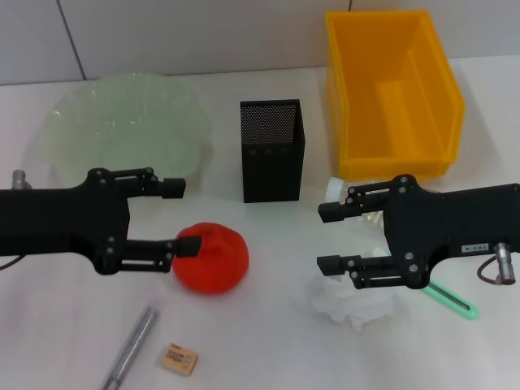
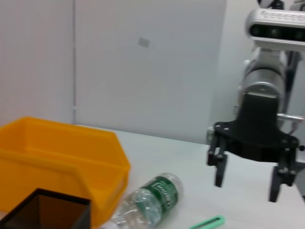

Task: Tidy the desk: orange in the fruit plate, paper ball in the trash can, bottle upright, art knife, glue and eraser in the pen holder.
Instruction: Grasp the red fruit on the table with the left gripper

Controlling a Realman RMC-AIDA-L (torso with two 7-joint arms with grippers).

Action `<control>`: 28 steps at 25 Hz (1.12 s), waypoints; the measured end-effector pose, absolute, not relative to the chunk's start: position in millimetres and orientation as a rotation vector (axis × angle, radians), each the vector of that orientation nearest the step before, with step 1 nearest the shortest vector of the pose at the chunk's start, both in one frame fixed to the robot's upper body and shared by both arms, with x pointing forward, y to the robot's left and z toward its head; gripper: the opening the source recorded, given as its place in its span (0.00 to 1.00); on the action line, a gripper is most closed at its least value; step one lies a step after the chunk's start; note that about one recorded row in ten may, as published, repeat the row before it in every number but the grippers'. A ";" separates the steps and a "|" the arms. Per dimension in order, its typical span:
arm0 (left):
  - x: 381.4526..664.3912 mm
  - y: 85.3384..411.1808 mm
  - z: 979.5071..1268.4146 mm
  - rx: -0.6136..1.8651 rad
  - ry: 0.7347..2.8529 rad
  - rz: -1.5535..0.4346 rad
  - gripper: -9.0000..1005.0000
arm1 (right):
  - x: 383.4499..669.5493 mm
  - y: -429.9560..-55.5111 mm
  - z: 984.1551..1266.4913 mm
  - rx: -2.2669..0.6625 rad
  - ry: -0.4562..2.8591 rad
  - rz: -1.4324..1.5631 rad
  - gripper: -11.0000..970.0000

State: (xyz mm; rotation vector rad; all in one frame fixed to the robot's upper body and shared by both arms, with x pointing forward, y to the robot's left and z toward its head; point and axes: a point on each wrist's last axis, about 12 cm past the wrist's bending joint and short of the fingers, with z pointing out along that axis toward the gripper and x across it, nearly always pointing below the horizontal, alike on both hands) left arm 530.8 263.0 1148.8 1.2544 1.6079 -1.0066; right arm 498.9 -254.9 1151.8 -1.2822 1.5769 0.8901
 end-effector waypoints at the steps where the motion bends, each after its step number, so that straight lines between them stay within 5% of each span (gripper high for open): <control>1: 530.8 263.0 1148.8 1.254 1.608 -1.007 0.80 | 498.9 -255.4 1152.2 -1.281 1.577 0.888 0.63; 28: 553.2 227.3 1095.7 1.297 1.838 -0.780 0.80 | 482.5 -276.2 1149.5 -1.239 1.659 0.872 0.63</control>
